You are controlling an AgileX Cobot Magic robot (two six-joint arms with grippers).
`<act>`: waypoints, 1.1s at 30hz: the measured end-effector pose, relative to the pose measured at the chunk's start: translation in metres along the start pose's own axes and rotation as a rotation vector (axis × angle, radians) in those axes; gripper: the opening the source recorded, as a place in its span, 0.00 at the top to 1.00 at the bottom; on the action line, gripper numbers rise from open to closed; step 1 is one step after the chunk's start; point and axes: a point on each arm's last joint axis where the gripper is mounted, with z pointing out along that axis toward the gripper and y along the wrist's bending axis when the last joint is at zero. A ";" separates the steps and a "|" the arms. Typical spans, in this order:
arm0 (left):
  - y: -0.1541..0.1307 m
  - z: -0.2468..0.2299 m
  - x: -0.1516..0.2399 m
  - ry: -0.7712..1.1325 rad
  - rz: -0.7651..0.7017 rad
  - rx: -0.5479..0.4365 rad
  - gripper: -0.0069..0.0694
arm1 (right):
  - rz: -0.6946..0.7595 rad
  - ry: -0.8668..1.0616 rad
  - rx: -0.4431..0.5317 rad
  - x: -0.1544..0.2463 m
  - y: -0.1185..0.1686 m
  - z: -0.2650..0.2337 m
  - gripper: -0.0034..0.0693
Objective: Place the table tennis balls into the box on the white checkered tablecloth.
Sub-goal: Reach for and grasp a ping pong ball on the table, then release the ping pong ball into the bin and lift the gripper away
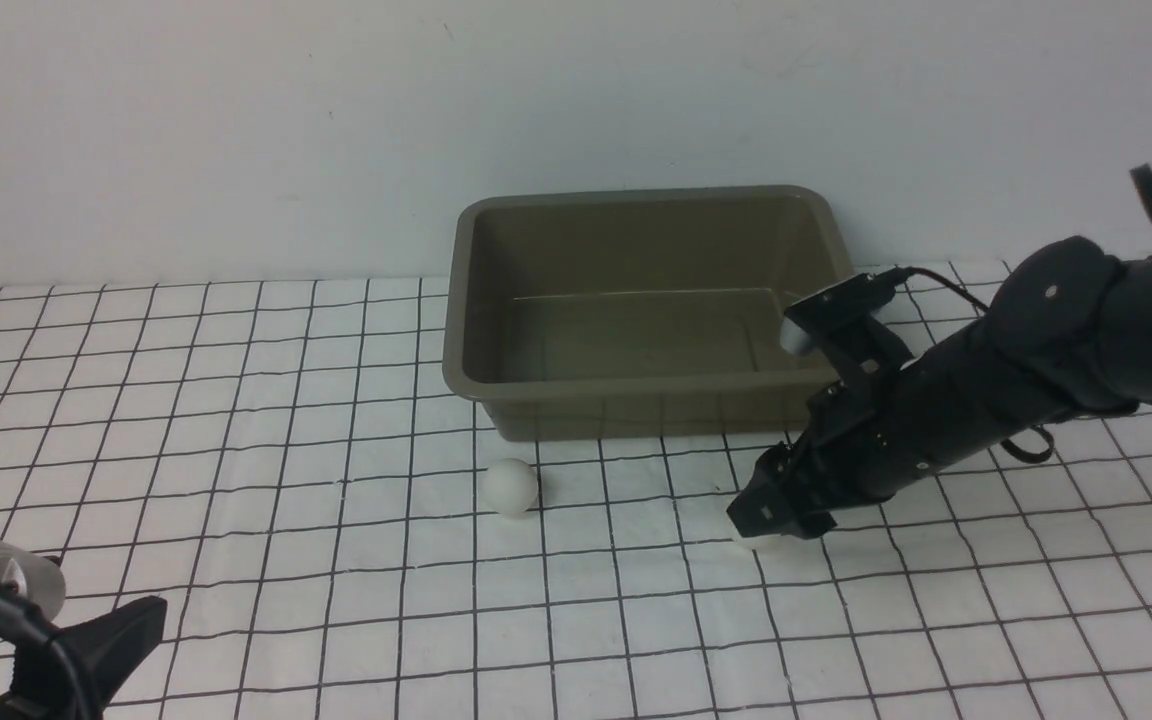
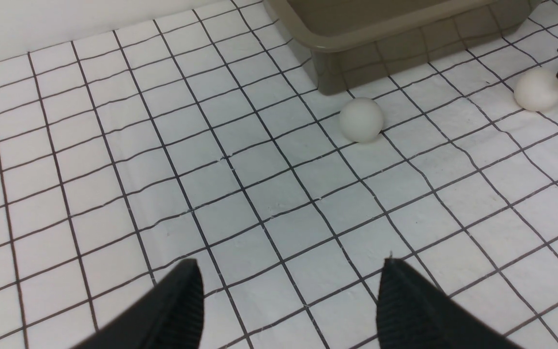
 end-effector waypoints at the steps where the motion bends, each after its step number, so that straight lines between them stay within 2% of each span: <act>1: 0.000 0.000 0.000 0.000 0.000 0.000 0.34 | 0.001 0.002 0.000 -0.001 -0.001 0.003 0.36; 10: 0.000 0.000 0.000 0.000 0.000 0.000 0.34 | 0.022 0.036 0.007 0.001 -0.014 0.029 0.36; 14: 0.000 0.000 0.000 0.000 0.000 0.000 0.34 | 0.027 0.031 0.009 0.000 -0.013 0.027 0.46; 21: 0.000 0.000 0.000 0.001 0.000 0.001 0.34 | -0.066 -0.042 0.035 -0.016 0.002 -0.020 0.46; 26: -0.001 0.000 0.000 -0.003 -0.009 0.007 0.34 | -0.137 -0.219 0.103 -0.040 0.020 -0.079 0.46; 29: -0.002 0.001 0.000 0.001 -0.009 0.023 0.34 | -0.156 -0.309 0.153 -0.060 0.018 -0.093 0.46; 33: -0.003 0.004 0.002 0.040 0.005 0.053 0.34 | -0.188 -0.333 0.158 -0.085 0.009 -0.089 0.46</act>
